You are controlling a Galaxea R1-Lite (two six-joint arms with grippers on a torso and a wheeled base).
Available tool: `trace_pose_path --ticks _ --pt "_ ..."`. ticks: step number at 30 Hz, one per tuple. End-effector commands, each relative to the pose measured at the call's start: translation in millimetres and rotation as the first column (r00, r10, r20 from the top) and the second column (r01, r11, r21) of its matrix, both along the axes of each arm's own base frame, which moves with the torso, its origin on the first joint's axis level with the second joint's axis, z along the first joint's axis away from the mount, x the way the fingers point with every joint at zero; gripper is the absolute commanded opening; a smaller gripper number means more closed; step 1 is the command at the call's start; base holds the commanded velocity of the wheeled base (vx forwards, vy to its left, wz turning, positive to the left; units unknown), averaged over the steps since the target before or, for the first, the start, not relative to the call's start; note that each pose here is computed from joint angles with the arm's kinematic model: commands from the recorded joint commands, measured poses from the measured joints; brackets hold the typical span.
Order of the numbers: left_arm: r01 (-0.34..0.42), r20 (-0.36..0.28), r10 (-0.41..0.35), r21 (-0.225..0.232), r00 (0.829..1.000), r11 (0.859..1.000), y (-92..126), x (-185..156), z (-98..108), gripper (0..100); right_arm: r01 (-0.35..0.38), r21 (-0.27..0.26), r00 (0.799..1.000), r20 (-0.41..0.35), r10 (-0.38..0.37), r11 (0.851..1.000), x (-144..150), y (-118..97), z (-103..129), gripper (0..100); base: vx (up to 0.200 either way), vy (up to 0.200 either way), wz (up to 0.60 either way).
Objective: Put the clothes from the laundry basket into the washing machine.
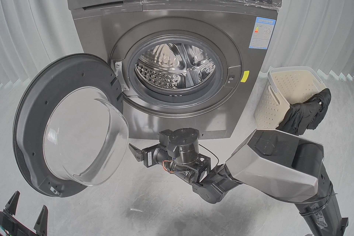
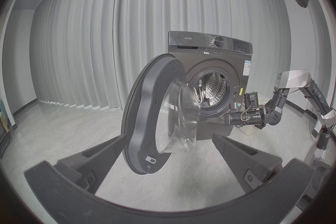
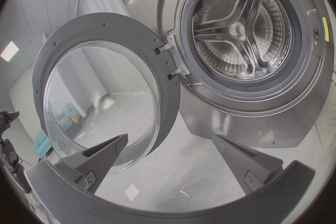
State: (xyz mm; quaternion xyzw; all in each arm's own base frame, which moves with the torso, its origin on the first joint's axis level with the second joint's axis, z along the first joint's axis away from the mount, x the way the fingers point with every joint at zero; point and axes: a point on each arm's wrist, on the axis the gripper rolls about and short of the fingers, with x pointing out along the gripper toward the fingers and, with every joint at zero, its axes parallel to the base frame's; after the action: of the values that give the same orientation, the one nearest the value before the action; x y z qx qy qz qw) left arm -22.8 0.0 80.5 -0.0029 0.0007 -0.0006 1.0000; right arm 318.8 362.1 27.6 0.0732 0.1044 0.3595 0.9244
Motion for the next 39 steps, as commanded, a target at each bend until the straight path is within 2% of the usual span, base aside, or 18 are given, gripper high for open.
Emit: trace_pose_path --ticks 1,12,21,29,30,31,32,35,36,37,39 --pt "0.0 -0.002 0.0 0.0 1.0 1.0 0 0 -5 100 -0.003 -0.003 1.0 -0.003 0.003 1.0 2 6 -10 100 0.0 0.0 0.0" --pt "0.0 -0.002 0.0 0.0 1.0 1.0 0 0 -5 100 0.001 0.029 1.0 0.026 -0.002 1.0 12 29 -21 100 0.0 0.0 0.0" --pt "0.0 0.0 0.0 -0.002 1.0 1.0 0 0 -5 100 -0.007 0.075 0.998 0.062 0.002 0.997 17 53 -17 100 0.0 0.0 0.0" --pt "0.0 0.0 0.0 -0.002 1.0 1.0 0 0 -5 100 0.025 0.068 0.998 0.056 -0.028 0.997 18 42 -13 100 0.0 0.0 0.0" --pt "0.0 0.0 0.0 -0.002 1.0 1.0 0 0 -5 100 0.041 0.087 0.996 0.073 -0.048 0.995 17 29 17 100 0.0 0.0 0.0" --pt "0.0 0.0 0.0 -0.002 1.0 1.0 0 0 -5 100 0.056 0.088 0.995 0.075 -0.063 0.995 17 17 29 100 0.0 0.0 0.0" --pt "0.0 0.0 0.0 -0.002 1.0 1.0 0 0 -5 100 0.062 0.086 0.995 0.076 -0.069 0.994 17 13 34 100 0.0 0.0 0.0" --pt "0.002 0.0 -0.002 -0.003 1.0 1.0 0 0 -5 100 0.108 0.084 0.989 0.091 -0.116 0.991 13 -31 74 100 0.0 0.0 0.0" --pt "0.002 0.0 -0.002 -0.003 1.0 1.0 0 0 -5 100 0.125 0.074 0.987 0.09 -0.131 0.989 10 -47 83 100 0.0 0.0 0.0" --pt "0.002 0.0 -0.002 -0.003 1.0 1.0 0 0 -5 100 0.133 0.071 0.986 0.089 -0.139 0.989 8 -54 87 100 0.0 0.0 0.0" --pt "0.002 0.0 -0.002 -0.002 1.0 1.0 0 0 -5 100 0.184 0.047 0.979 0.08 -0.188 0.982 -3 -95 106 100 0.0 0.0 0.0"
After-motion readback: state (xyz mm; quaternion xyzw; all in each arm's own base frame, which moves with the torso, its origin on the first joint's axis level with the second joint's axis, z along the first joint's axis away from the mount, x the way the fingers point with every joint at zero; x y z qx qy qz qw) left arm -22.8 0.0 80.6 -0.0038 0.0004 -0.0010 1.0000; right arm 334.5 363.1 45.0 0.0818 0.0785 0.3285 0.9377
